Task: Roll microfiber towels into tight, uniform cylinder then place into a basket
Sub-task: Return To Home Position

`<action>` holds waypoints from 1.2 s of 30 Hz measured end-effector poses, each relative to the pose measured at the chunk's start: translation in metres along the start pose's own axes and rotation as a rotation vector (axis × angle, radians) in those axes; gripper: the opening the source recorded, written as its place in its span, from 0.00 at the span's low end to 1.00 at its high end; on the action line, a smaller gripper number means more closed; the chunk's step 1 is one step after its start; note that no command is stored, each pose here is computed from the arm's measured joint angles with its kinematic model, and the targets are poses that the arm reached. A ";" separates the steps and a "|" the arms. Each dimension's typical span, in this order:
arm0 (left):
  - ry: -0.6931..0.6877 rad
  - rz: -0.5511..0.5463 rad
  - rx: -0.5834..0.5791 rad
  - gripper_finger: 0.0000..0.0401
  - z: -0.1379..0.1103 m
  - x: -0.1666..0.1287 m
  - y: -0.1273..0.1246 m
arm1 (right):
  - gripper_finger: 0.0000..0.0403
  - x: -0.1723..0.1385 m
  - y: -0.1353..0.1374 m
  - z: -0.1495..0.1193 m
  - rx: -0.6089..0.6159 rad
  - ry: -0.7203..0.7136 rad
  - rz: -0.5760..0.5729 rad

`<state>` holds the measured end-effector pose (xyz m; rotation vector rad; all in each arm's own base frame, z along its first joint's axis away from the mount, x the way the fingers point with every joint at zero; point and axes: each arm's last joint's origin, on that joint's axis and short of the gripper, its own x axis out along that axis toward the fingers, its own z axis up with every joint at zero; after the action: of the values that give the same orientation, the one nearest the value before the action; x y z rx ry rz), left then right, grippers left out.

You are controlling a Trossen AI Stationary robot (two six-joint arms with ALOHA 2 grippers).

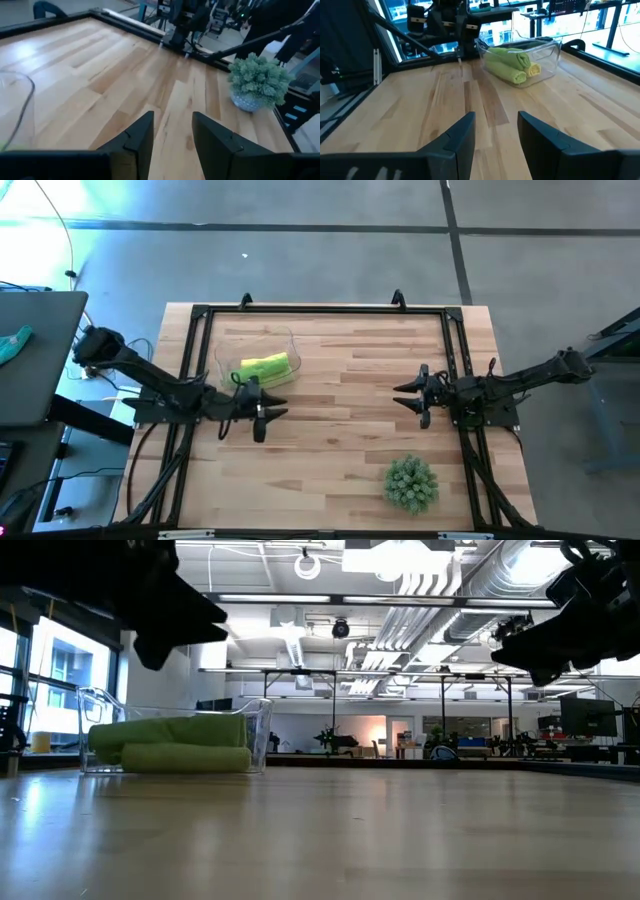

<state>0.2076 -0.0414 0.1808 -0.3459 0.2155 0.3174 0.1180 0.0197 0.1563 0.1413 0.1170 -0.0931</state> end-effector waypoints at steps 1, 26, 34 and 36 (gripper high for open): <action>-0.013 -0.006 0.006 0.30 0.000 0.001 0.004 | 0.35 0.000 0.000 0.000 -0.005 0.004 -0.001; -0.313 0.305 0.030 0.30 -0.013 -0.035 0.081 | 0.35 0.000 -0.001 -0.005 -0.019 0.047 -0.009; -0.312 0.306 0.028 0.30 -0.013 -0.035 0.081 | 0.35 0.000 -0.001 -0.007 -0.027 0.070 -0.013; -0.314 0.305 0.027 0.30 -0.012 -0.035 0.081 | 0.35 0.000 -0.001 -0.008 -0.028 0.074 -0.014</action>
<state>0.1458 0.0170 0.1543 -0.2314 -0.0375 0.6628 0.1167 0.0193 0.1487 0.1157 0.1926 -0.0997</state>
